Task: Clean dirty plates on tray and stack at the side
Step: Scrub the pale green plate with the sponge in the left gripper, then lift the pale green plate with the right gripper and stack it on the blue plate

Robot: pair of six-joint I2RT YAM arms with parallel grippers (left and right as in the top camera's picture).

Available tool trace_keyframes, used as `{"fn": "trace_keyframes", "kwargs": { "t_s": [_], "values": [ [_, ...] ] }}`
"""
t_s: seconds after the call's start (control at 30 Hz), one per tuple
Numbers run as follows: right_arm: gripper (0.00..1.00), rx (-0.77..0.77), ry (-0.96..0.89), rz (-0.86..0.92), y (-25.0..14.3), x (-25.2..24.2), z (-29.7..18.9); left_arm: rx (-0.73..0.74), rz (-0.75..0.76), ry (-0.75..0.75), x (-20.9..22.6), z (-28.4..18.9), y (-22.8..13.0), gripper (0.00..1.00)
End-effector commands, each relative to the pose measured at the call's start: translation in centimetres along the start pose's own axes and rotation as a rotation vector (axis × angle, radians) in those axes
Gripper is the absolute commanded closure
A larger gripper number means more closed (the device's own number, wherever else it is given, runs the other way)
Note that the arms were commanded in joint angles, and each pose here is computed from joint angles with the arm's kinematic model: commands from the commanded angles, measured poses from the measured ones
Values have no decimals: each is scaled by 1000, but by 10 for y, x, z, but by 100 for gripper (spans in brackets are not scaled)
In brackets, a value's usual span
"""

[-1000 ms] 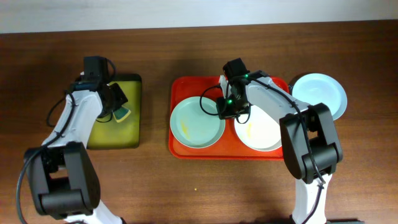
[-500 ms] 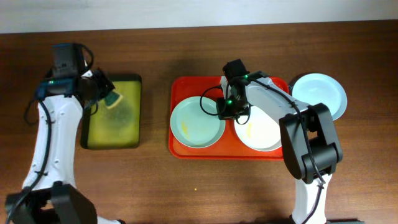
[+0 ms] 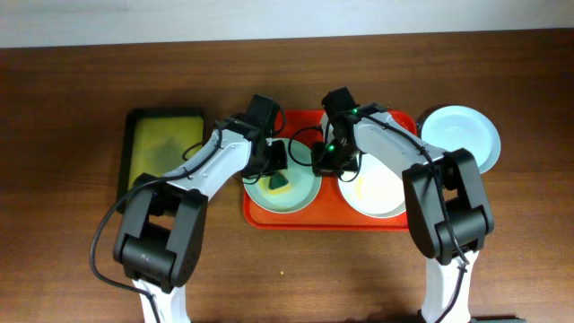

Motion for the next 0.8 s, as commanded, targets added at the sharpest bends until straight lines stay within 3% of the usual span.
{"fn": "trace_keyframes", "kwargs": {
  "t_s": [0.0,0.1,0.23,0.3,0.37,0.5,0.63,0.7,0.77],
  "values": [
    [96,50,-107,47,-14,-17,10,-149,-11,233,38,1,20,100],
    [96,59,-177,57,-19,-27,5,-206,-6,348,55,-8,27,100],
    [96,60,-177,57,-19,-26,4,-250,-9,230,27,-46,36,100],
    [96,56,-176,56,-18,-26,4,-72,-3,13,-6,-36,10,100],
    [96,56,-176,56,-18,-26,4,4,10,-9,-11,-22,-6,100],
    [96,54,-176,55,-17,-26,4,65,40,97,3,12,-32,100],
    [96,54,-176,55,-17,-26,4,-205,82,556,74,-12,4,100],
    [96,54,-176,54,-17,-26,4,-258,90,614,79,-26,12,100],
    [96,48,-175,52,-16,-26,4,-294,75,540,62,-45,19,100]
  ]
}}
Point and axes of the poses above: each gripper's point midway between its finger pads, its own z axis out along the fingers, its own x axis along the line the jaws close on, y = z × x, the point moved 2 cm from there along -z, back along the fingers, and after that the axes turned 11 degrees about -z, right-handed, at the moved point
